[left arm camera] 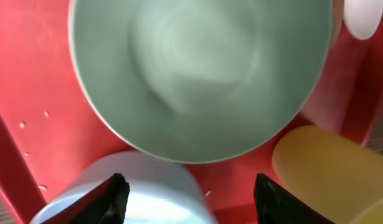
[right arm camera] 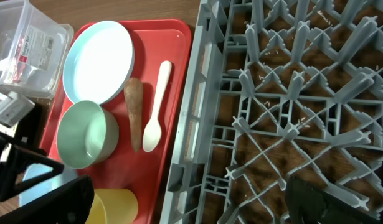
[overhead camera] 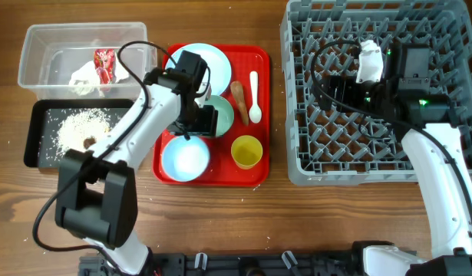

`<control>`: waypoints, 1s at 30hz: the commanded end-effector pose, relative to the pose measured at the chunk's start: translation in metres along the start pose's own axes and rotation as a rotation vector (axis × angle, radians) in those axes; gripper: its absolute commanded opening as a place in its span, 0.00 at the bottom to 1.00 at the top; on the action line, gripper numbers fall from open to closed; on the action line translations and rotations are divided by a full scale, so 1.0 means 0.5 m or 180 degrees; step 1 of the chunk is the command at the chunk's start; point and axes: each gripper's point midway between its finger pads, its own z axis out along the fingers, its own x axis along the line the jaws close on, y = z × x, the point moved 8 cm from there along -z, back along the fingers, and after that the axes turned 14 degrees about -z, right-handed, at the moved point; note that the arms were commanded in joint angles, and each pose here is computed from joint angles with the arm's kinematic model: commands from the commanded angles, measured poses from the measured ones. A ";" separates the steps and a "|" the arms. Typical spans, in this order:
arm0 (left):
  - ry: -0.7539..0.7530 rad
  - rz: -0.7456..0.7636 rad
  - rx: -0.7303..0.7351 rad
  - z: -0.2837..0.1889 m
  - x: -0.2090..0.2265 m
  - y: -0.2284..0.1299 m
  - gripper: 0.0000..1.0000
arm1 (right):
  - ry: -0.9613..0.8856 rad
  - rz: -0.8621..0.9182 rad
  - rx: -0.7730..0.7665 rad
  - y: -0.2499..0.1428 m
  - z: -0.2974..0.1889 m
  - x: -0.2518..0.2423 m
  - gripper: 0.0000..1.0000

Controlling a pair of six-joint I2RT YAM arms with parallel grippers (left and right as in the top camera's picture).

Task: Sort waste into correct bins and load items into the dishwasher rack
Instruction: 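Grasp yellow cup with left gripper and lift it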

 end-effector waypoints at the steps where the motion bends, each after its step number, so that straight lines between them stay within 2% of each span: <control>1: -0.0002 -0.0166 0.0053 0.007 -0.007 -0.008 0.66 | -0.0018 0.0020 -0.0002 0.007 0.003 0.001 1.00; 3: -0.0322 -0.0145 0.0131 -0.008 -0.029 -0.009 0.65 | -0.0020 0.0019 -0.0004 0.007 0.003 0.001 1.00; 6: -0.0825 0.0006 -0.0057 -0.074 -0.065 -0.004 0.77 | -0.0022 0.0015 -0.0014 0.008 0.003 0.000 1.00; 8: -0.0968 0.0143 0.0003 -0.079 -0.075 -0.012 0.79 | -0.0026 0.0002 -0.0047 0.011 0.003 0.000 1.00; 12: -0.0785 0.0458 0.0082 -0.028 -0.111 -0.060 0.78 | -0.0026 -0.0001 -0.0058 0.013 0.003 0.000 1.00; 15: -0.0581 0.0420 0.0033 0.003 -0.112 -0.076 0.65 | -0.0025 0.0002 -0.0056 0.012 0.003 0.000 1.00; 17: -0.0451 0.0387 -0.0039 0.013 -0.106 -0.077 0.60 | -0.0023 0.0007 -0.0046 0.011 0.003 0.000 1.00; 23: -0.0486 0.0482 -0.0070 0.042 -0.114 -0.091 0.36 | -0.0024 0.0030 -0.0043 0.011 0.003 0.000 1.00; 26: -0.0526 0.0569 -0.0107 0.043 -0.130 -0.096 0.21 | -0.0024 0.0028 -0.0044 0.011 0.003 0.000 1.00; 28: -0.0528 0.0606 -0.0099 0.044 -0.136 -0.102 0.05 | -0.0023 0.0027 -0.0045 0.011 0.003 0.000 0.99; 30: -0.0532 0.0574 -0.0108 0.042 -0.133 -0.098 0.04 | -0.0023 0.0089 -0.0046 0.011 0.003 0.000 1.00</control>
